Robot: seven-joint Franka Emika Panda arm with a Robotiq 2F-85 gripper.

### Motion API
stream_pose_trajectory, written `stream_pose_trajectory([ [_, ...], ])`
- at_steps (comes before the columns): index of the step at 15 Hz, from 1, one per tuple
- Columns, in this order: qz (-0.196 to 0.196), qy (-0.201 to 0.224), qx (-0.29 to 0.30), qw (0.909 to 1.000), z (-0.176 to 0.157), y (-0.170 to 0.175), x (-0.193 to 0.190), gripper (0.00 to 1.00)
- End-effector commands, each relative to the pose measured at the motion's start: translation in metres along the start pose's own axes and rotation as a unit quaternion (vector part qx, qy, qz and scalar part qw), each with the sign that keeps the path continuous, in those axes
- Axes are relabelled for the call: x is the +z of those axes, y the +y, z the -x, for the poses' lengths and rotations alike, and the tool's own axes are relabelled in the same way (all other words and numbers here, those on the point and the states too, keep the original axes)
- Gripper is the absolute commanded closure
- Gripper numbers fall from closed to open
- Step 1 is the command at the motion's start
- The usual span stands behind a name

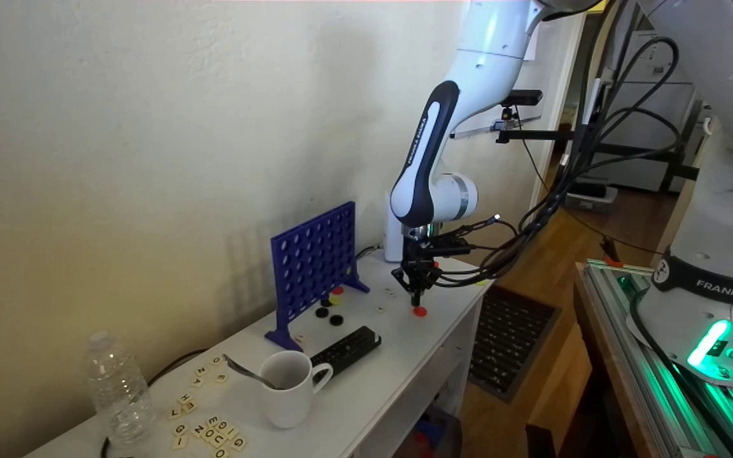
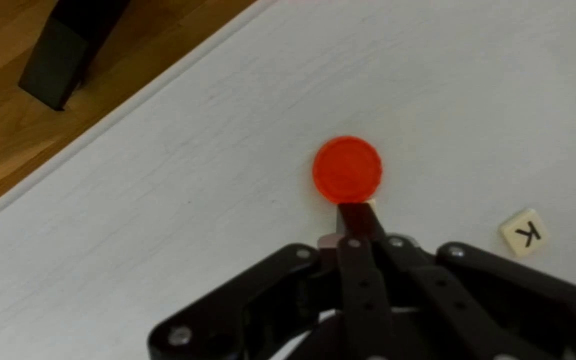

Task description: Move one letter from in front of the token holder and place it on the right side of the table

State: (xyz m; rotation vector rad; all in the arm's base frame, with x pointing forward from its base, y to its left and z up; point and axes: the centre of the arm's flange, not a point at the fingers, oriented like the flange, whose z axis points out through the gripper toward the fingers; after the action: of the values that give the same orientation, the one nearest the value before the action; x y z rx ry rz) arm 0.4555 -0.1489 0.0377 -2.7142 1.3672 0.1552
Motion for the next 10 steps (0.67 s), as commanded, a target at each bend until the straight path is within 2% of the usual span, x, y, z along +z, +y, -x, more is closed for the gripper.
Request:
stream_pose_trajectory([
  [1,0.0,0.0,0.0,1.0,0.0,0.0,0.0,0.99],
  [4,0.006,0.012,0.039,0.9991,-0.02,0.005,0.007,1.0],
  [10,0.0,0.025,0.165,0.986,-0.059,0.063,0.007,1.0],
])
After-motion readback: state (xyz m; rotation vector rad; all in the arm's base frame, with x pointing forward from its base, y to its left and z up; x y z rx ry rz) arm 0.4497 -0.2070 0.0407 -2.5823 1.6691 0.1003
